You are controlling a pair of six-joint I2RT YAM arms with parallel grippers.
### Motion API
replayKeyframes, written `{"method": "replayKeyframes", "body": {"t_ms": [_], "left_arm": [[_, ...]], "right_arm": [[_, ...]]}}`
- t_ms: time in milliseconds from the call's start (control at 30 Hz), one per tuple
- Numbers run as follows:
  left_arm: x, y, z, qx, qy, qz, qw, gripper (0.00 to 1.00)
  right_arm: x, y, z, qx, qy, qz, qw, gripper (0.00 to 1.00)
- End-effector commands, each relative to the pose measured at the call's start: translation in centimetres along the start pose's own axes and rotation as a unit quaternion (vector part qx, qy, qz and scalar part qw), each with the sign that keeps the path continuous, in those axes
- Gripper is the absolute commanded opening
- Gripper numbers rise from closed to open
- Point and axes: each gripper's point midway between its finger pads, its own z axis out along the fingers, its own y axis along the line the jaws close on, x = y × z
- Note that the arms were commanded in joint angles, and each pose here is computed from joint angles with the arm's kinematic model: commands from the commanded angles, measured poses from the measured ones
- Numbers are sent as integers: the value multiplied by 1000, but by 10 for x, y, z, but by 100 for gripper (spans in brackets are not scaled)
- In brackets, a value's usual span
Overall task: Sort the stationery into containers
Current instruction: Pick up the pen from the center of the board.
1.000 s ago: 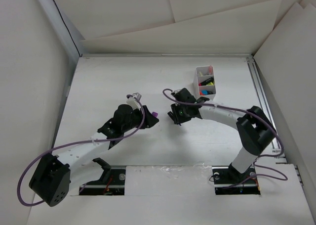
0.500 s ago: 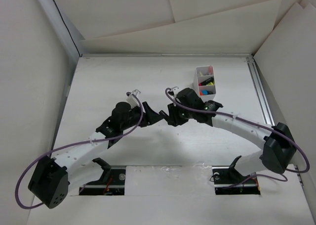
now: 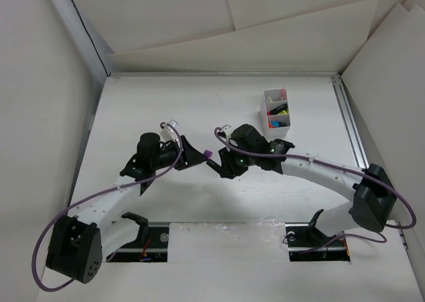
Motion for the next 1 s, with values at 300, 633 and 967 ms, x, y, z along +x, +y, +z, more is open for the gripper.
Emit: {"method": "replayKeyframes", "body": {"t_ms": [300, 633, 967], "left_arm": [[22, -8, 1, 46, 83, 23, 995, 43], [39, -21, -5, 102, 129, 16, 986, 32], [44, -22, -8, 110, 134, 10, 985, 12]], "right_arm": [[-17, 37, 6, -64, 3, -65, 996, 17], [-34, 44, 4, -73, -7, -89, 993, 17], [-45, 46, 4, -65, -11, -108, 992, 15]]}}
